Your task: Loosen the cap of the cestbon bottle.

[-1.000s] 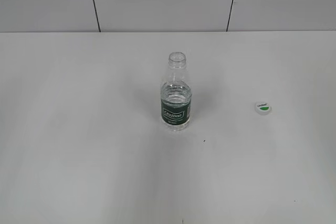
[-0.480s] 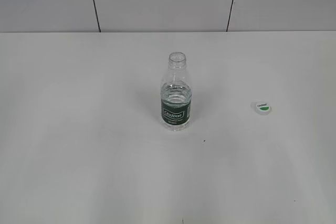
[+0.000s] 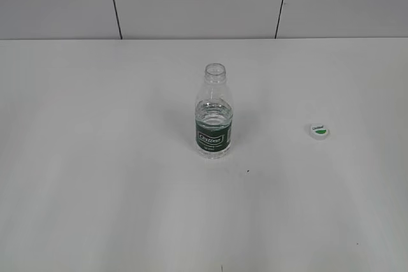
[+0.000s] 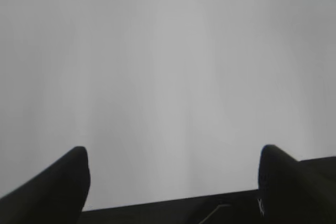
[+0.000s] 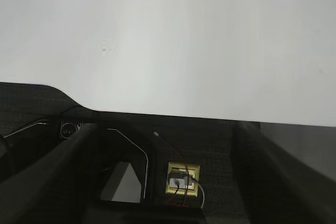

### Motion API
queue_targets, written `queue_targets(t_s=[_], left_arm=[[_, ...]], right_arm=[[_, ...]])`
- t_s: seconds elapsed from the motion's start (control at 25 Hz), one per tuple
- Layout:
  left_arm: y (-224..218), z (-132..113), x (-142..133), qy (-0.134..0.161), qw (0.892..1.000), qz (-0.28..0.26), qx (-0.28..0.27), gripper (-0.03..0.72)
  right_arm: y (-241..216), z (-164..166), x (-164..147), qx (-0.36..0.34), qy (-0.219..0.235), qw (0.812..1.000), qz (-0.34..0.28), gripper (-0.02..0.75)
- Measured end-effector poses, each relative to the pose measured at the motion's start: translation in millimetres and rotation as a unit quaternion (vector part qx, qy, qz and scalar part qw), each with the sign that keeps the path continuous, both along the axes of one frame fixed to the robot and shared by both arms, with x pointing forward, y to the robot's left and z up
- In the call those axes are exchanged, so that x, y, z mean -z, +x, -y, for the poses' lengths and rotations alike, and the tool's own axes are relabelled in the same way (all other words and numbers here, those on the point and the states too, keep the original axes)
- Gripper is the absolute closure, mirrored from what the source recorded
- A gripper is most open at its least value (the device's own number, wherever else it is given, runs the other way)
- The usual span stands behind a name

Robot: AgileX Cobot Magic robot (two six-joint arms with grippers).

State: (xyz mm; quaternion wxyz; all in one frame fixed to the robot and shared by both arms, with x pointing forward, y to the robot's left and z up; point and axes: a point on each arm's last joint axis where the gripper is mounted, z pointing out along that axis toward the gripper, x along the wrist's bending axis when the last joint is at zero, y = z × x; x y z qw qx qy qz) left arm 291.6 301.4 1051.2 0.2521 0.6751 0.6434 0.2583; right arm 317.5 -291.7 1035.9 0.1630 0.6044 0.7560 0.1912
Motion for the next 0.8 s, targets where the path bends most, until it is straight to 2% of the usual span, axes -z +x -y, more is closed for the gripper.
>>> queue_targets(t_s=[0.24,0.48,0.8], left_arm=[[-25.8,-2.2,-6.5,-0.008,0.997,0.082,0.000,0.098],[-38.4,-3.2,-7.7,-0.011,0.993,0.119,0.000,0.098],[-59.4,-5.1,-6.2,-0.016,0.983,0.182,0.000,0.098]], right_arm=[[-13.1,-0.6,-6.7,0.001,-0.002,0.999,0.046,0.148],[-34.1,-1.5,-14.3,0.000,-0.005,0.993,0.116,0.148],[-66.5,-2.8,-19.9,0.000,-0.009,0.976,0.218,0.148]])
